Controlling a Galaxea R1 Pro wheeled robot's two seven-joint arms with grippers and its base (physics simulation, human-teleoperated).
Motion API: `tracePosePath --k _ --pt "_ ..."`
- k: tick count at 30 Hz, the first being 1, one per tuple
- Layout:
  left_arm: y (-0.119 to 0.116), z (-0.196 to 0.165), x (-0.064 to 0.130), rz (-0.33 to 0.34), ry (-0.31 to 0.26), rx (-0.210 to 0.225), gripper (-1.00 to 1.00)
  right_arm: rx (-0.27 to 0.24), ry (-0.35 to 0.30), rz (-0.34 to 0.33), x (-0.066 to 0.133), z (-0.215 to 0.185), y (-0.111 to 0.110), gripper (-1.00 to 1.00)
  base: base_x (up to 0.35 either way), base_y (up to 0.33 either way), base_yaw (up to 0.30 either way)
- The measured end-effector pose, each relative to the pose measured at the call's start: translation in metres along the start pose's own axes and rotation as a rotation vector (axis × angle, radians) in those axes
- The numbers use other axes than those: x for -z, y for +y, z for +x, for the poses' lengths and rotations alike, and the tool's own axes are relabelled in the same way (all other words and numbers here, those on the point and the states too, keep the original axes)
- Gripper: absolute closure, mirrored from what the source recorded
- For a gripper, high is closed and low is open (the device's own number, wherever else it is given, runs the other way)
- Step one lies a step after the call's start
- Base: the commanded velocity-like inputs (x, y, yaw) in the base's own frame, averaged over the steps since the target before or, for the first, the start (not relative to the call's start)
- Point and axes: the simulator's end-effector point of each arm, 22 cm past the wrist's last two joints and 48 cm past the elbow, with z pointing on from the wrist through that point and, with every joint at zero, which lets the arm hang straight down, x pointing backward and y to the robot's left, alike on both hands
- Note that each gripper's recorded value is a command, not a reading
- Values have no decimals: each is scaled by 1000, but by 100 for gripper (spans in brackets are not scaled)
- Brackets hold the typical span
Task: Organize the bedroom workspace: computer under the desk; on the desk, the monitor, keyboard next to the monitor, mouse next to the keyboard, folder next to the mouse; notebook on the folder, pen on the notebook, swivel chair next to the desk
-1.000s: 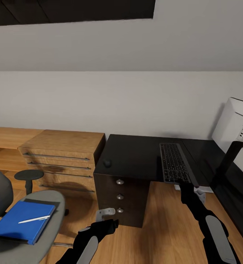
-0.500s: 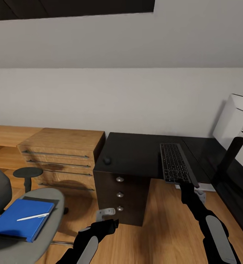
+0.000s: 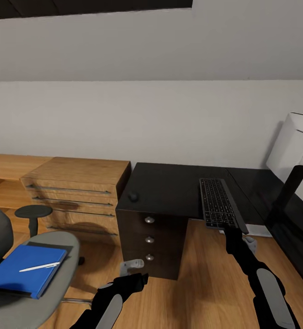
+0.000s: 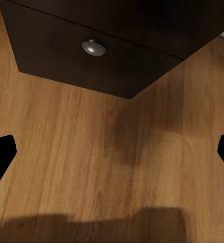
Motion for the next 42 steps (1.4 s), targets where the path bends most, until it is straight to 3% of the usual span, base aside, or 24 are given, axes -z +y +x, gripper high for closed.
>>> tracePosePath --k 9,10,24,42 --pt "0 0 0 0 0 0 -100 1 0 1 0 0 0 100 0 0 0" --pt "0 0 0 0 0 0 -100 1 1 1 0 0 0 -100 0 0 0" --pt "4 1 -1 -4 2 -4 -100 -1 2 -3 0 0 1 -100 -26 0 0" --pt "9 6 -3 -19 15 -4 -100 1 5 -2 -1 2 0 -100 -324 0 0"
